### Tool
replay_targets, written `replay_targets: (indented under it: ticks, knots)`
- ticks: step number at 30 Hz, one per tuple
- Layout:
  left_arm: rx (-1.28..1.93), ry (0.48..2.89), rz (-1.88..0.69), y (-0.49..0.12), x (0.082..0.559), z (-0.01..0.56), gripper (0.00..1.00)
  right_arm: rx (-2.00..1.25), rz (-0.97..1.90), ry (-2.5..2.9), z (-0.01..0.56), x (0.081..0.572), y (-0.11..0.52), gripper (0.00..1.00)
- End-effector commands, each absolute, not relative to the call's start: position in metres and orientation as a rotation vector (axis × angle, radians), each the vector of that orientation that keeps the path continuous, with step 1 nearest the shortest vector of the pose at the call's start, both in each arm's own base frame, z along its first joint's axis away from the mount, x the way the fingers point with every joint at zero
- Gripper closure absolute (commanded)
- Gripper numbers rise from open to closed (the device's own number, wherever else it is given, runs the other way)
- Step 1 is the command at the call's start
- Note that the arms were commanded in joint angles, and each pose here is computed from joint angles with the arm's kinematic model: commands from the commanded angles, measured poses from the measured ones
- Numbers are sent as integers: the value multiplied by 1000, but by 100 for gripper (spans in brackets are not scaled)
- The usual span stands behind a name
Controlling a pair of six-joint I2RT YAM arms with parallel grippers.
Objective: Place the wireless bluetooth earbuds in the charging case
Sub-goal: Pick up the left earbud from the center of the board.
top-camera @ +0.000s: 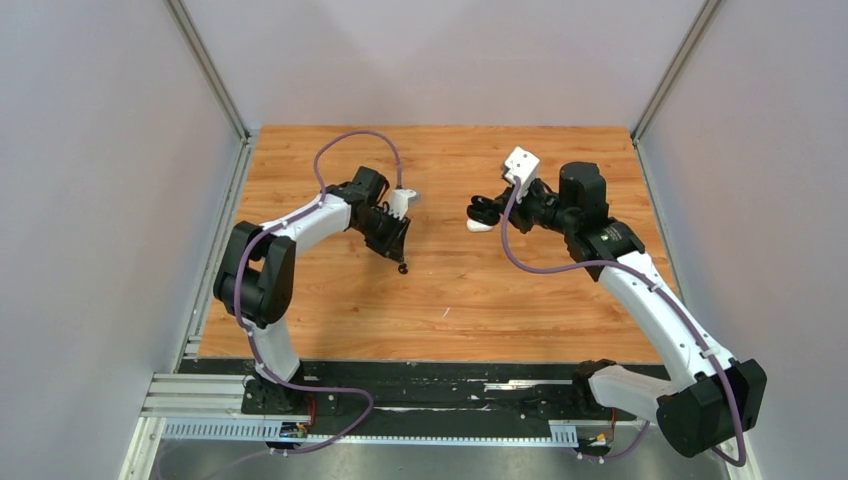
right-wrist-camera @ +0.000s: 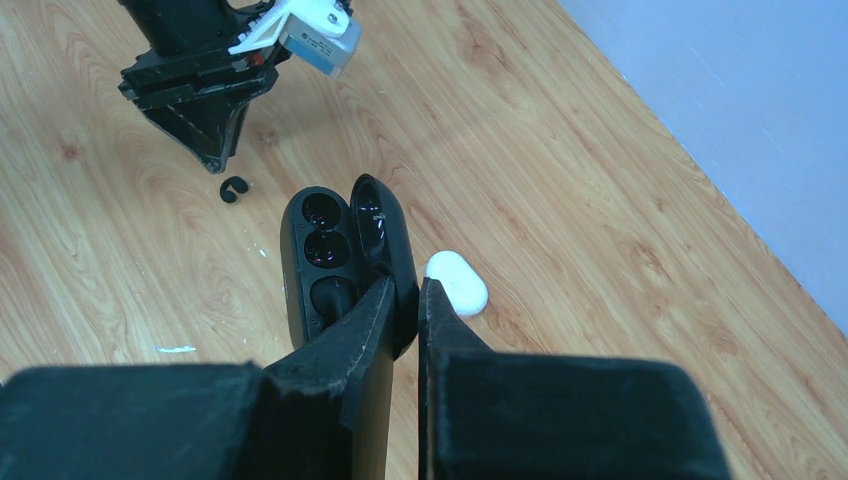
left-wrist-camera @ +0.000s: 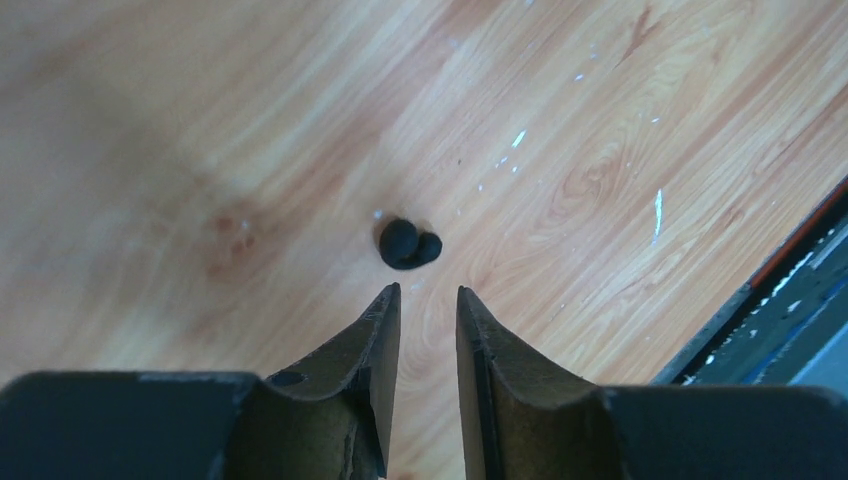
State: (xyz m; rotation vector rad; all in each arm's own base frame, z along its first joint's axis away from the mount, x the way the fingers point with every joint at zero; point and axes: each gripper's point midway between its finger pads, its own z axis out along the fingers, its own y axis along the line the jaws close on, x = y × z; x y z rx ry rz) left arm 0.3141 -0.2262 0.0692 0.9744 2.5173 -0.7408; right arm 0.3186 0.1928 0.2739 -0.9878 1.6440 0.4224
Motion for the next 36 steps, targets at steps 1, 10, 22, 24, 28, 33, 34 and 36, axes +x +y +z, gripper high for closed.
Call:
replay_targets:
  ticks: [1,10,22,24,28,33,34,36]
  knots:
    - [674,2639,-759,-217,311,72,65,-969,433,1569,299,324,198,100]
    - [427,2675,-1080,-230,317,60,63,-960,444,1599,290,322,197,100]
    - [337,2791,-982,-220,313,33,66,-960,455,1606,286,323,199,100]
    - [330,2805,-978,-219,313,29,67,-958,454,1610,285,323,198,100]
    - [325,2830,-959,-220,311,22,69,-955,455,1611,284,322,198,100]
    - [327,2844,-938,-222,312,16,69,-953,450,1613,284,321,197,100]
    - [331,2841,-938,-223,313,16,69,-952,448,1614,283,321,196,100]
    - [346,2839,-935,-225,313,16,69,-951,448,1616,282,320,196,100]
